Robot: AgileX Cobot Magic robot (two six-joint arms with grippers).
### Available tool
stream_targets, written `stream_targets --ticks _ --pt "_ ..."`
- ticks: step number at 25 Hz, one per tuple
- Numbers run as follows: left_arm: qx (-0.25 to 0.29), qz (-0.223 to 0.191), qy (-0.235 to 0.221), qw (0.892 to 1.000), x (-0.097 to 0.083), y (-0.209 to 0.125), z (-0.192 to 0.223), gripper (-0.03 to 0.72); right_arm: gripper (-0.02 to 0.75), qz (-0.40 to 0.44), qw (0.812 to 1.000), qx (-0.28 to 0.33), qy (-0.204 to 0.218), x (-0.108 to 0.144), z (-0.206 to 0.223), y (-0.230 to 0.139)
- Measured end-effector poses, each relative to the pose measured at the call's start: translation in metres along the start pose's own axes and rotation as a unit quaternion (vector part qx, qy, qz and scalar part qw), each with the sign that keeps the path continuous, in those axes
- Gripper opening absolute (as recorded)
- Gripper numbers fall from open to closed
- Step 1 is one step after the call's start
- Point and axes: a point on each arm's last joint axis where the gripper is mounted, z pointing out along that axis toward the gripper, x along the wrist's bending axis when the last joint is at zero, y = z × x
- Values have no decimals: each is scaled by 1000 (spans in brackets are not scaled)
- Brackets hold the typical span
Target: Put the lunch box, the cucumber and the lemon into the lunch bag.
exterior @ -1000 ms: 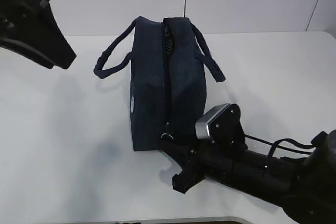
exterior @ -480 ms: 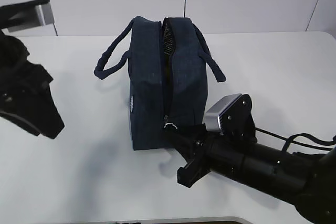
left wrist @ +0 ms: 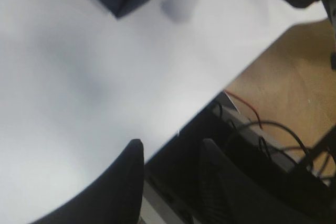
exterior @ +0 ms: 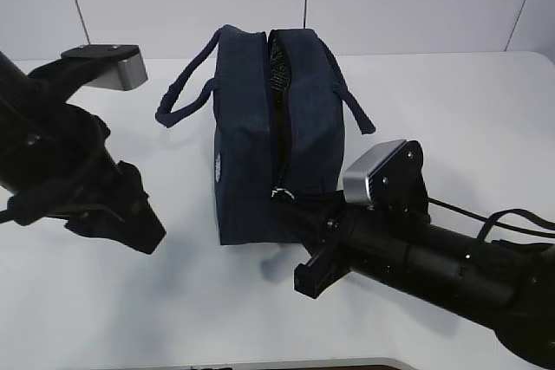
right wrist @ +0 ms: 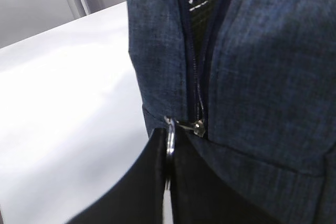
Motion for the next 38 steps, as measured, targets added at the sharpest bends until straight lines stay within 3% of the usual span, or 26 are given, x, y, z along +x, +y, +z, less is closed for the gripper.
stream_targets --ticks 3,8,13,20,24,27,29,31,38 --pt "-32 14 7 999 -5 3 11 244 6 -4 1000 8 -4 0 -2 3" --pt "-33 29 10 999 -11 8 38 251 6 -7 999 35 -14 -1 -4 4" --pt "-25 47 19 998 -15 13 70 323 6 -7 999 45 -16 -1 -4 2" --pt "-108 64 50 991 -10 31 86 363 6 -7 999 45 -17 -1 -5 2" --pt "-128 65 60 988 -6 36 96 357 6 -6 999 46 -18 -1 -5 2" --pt "-130 63 64 987 -3 37 104 267 6 -4 999 45 -22 -2 -5 2" --pt "-129 64 66 987 -3 37 106 127 6 -3 999 44 -24 -2 -5 2" --pt "-133 65 67 987 -2 38 106 48 6 -3 999 43 -24 -2 -5 3" --pt "-133 66 67 987 -2 38 106 13 6 -7 999 25 -26 -1 -8 13"
